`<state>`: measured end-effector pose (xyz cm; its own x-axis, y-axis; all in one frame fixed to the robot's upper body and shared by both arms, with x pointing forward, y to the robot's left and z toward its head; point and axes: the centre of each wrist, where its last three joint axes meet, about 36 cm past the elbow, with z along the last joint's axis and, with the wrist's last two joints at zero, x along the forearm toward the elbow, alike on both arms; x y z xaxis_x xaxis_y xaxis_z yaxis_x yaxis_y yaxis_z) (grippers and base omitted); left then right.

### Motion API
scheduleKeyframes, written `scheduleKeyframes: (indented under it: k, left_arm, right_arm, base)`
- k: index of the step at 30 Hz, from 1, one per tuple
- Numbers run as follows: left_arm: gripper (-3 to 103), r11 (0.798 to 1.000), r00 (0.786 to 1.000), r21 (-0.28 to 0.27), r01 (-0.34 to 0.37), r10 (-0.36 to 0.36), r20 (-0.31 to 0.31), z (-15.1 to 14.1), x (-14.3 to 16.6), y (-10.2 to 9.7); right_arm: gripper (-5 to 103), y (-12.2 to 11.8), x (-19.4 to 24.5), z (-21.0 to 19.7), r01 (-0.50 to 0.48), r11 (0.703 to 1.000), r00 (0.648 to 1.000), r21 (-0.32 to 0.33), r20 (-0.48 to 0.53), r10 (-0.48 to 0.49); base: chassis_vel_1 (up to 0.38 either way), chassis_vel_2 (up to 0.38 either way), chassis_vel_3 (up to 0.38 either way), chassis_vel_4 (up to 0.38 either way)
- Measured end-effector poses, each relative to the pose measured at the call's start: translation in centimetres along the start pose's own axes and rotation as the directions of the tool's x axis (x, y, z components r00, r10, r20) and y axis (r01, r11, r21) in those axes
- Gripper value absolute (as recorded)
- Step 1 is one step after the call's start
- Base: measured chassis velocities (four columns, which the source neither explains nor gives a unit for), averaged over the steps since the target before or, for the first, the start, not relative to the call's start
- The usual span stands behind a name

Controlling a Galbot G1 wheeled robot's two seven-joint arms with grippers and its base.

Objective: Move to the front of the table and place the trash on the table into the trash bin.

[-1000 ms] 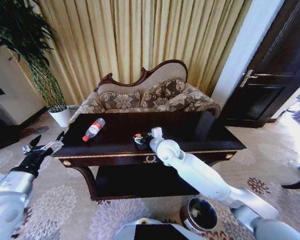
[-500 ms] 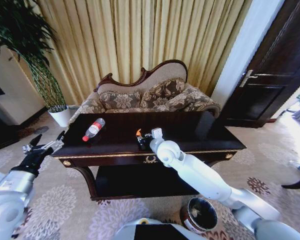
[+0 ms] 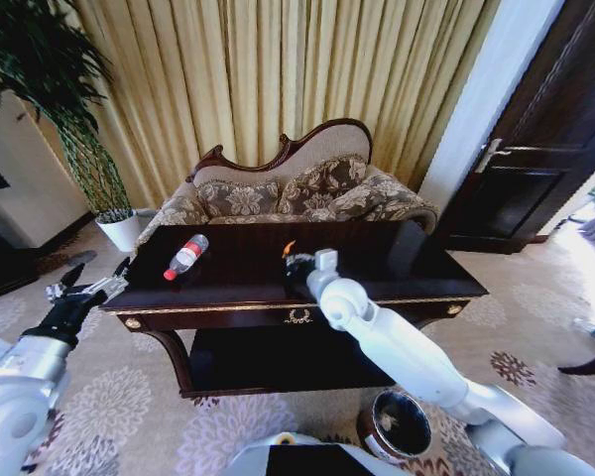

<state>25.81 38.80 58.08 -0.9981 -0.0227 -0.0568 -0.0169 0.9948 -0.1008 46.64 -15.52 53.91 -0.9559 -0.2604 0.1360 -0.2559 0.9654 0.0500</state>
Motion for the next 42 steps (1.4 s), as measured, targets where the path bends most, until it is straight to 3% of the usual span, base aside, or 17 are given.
scheduleKeyframes:
  k: [4, 16, 21, 28, 42]
  left_arm:
    - [100, 1.000, 1.000, 0.003, -0.022, 0.022, -0.002, 0.1, -0.4, -0.4]
    - [100, 0.998, 0.998, -0.037, -0.053, 0.052, -0.041, 0.2, -3.0, 0.3]
    - [100, 0.998, 0.998, -0.046, -0.046, 0.044, -0.055, 0.3, -4.1, 1.2]
    - [100, 0.996, 0.994, -0.002, -0.088, 0.088, -0.071, 0.8, -5.8, 2.3]
    - [100, 0.994, 0.991, 0.006, -0.107, 0.107, -0.076, 1.2, -6.1, 2.5]
  right_arm:
    - [3, -5.4, 1.5, 0.9, -0.127, 0.991, 0.990, 0.040, 0.066, 0.124]
    - [3, -11.4, 5.8, 2.1, -0.265, 0.963, 0.963, 0.051, 0.064, 0.262]
    - [3, -12.1, 6.9, 2.2, -0.286, 0.957, 0.957, 0.054, 0.070, 0.283]
    - [3, -12.9, 8.7, 2.9, -0.254, 0.966, 0.964, 0.039, 0.089, 0.250]
    - [3, -12.9, 9.2, 3.5, -0.226, 0.974, 0.971, 0.031, 0.086, 0.222]
  base:
    - [0.000, 0.000, 0.000, 0.000]
    - [0.000, 0.000, 0.000, 0.000]
    - [0.000, 0.000, 0.000, 0.000]
    - [0.013, -0.018, -0.016, 0.015]
    - [0.174, -0.187, -0.195, 0.184]
